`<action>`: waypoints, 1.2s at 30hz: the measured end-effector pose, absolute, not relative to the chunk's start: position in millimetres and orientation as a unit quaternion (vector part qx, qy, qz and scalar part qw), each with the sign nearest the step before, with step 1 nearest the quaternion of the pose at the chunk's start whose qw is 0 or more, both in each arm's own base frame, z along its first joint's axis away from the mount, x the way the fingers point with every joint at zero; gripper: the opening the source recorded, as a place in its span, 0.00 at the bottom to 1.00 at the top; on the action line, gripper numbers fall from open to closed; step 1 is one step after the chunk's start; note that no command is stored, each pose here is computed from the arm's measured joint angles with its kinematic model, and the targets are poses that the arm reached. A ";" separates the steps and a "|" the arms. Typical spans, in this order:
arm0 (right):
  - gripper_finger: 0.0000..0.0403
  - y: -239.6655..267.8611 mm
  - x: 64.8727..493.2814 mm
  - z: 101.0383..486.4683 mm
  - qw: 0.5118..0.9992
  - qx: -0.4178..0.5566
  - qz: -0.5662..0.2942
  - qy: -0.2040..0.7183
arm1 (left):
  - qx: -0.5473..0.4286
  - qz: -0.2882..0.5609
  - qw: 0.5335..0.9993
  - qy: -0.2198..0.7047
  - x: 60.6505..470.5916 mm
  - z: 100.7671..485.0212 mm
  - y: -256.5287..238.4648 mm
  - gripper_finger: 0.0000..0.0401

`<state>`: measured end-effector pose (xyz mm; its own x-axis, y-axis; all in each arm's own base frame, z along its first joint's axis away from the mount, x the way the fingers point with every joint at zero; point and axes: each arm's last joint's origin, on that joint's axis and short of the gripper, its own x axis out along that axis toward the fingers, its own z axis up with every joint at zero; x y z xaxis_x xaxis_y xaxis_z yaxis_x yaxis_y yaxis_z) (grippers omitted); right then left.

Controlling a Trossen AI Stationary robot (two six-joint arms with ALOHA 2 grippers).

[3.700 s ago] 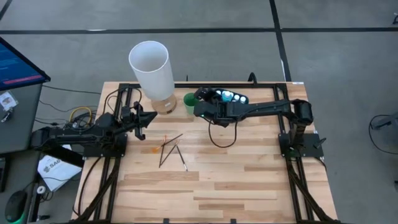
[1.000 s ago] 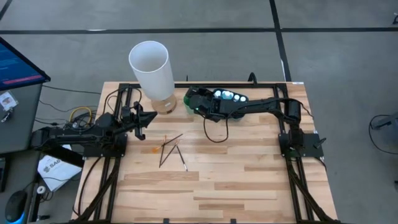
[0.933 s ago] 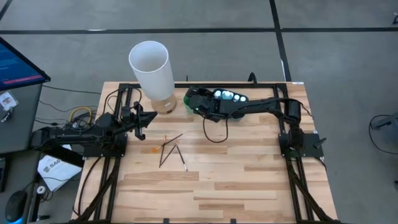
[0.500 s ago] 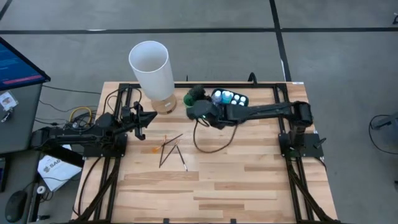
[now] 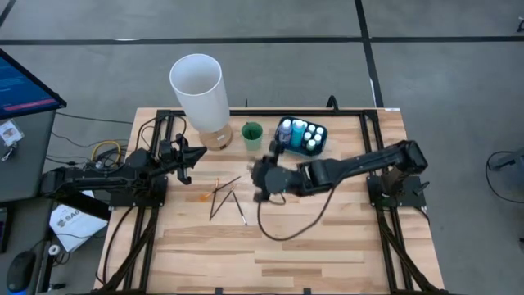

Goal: Pick & Place Paint Supplies
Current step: Put the right silver paint brush into the green cup

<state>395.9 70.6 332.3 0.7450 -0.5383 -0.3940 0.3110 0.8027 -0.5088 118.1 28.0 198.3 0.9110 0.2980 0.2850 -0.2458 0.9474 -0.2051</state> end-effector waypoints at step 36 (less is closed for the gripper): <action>0.58 128.3 450.4 169.1 0.853 0.131 -0.100 0.495 | -0.082 0.139 0.974 -0.159 118.0 198.4 28.0 0.01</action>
<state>450.4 128.3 169.1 0.4904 -0.0422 -0.8705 0.3008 0.9457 0.1236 118.0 28.0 198.4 0.9107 0.2979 0.2863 -0.2455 0.9475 -0.2050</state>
